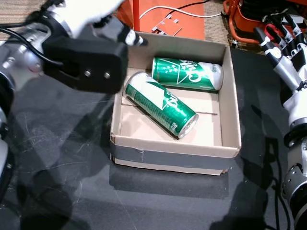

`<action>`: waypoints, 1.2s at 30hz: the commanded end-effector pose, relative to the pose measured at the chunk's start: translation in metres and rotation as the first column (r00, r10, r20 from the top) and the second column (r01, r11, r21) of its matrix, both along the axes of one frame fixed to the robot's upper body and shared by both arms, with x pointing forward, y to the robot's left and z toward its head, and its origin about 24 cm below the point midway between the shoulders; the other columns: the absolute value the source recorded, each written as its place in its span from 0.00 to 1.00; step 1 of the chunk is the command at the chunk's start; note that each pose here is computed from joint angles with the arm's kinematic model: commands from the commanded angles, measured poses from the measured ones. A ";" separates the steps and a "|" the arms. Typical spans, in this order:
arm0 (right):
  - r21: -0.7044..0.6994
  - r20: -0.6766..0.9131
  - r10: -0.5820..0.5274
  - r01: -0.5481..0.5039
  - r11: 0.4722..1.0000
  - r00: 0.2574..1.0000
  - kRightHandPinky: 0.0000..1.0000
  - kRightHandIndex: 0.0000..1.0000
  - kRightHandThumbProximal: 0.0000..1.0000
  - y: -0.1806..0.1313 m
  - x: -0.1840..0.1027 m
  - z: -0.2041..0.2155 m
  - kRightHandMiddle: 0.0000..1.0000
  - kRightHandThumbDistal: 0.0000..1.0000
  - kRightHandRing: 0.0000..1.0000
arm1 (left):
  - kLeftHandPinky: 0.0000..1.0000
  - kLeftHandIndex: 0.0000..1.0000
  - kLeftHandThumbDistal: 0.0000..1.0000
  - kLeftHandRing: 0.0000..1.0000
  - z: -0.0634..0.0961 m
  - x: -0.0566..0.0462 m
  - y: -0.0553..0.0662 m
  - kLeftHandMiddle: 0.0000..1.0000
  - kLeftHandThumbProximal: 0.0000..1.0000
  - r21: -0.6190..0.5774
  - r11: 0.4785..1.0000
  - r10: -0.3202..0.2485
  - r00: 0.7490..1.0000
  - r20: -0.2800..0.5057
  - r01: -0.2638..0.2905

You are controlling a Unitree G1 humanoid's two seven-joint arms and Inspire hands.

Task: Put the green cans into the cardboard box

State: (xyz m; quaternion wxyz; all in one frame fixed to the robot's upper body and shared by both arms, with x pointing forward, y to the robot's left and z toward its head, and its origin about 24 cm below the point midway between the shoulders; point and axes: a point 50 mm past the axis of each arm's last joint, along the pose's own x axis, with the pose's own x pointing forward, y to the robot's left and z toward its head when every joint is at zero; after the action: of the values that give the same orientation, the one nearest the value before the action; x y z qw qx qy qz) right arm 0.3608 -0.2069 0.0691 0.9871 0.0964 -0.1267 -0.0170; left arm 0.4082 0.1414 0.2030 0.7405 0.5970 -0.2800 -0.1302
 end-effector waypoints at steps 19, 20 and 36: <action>-0.014 0.207 -0.040 0.044 0.999 0.978 0.97 0.85 0.77 -0.022 -0.002 0.030 0.87 1.00 0.89 | 1.00 1.00 0.95 1.00 -0.059 -0.048 0.115 1.00 0.29 -0.930 0.369 -0.181 0.981 -0.071 0.001; -0.010 0.252 -0.032 0.036 0.999 0.967 0.97 0.85 0.75 -0.024 -0.004 0.035 0.87 1.00 0.90 | 1.00 1.00 0.91 1.00 -0.063 -0.053 0.123 1.00 0.30 -0.952 0.305 -0.191 0.981 -0.037 0.023; -0.138 0.723 0.069 0.046 0.989 0.687 0.92 0.85 0.60 -0.033 -0.043 0.071 0.84 0.75 0.89 | 1.00 0.98 1.00 1.00 -0.069 -0.108 0.145 1.00 0.55 -0.765 0.050 -0.209 0.756 0.621 0.642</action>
State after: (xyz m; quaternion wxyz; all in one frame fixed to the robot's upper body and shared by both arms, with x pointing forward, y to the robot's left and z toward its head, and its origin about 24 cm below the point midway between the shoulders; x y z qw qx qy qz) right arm 0.3243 -0.2379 0.1445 0.8668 0.0200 -0.4960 0.0476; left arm 0.3070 0.2863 0.1397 0.8093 -0.1134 -0.5737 -0.0550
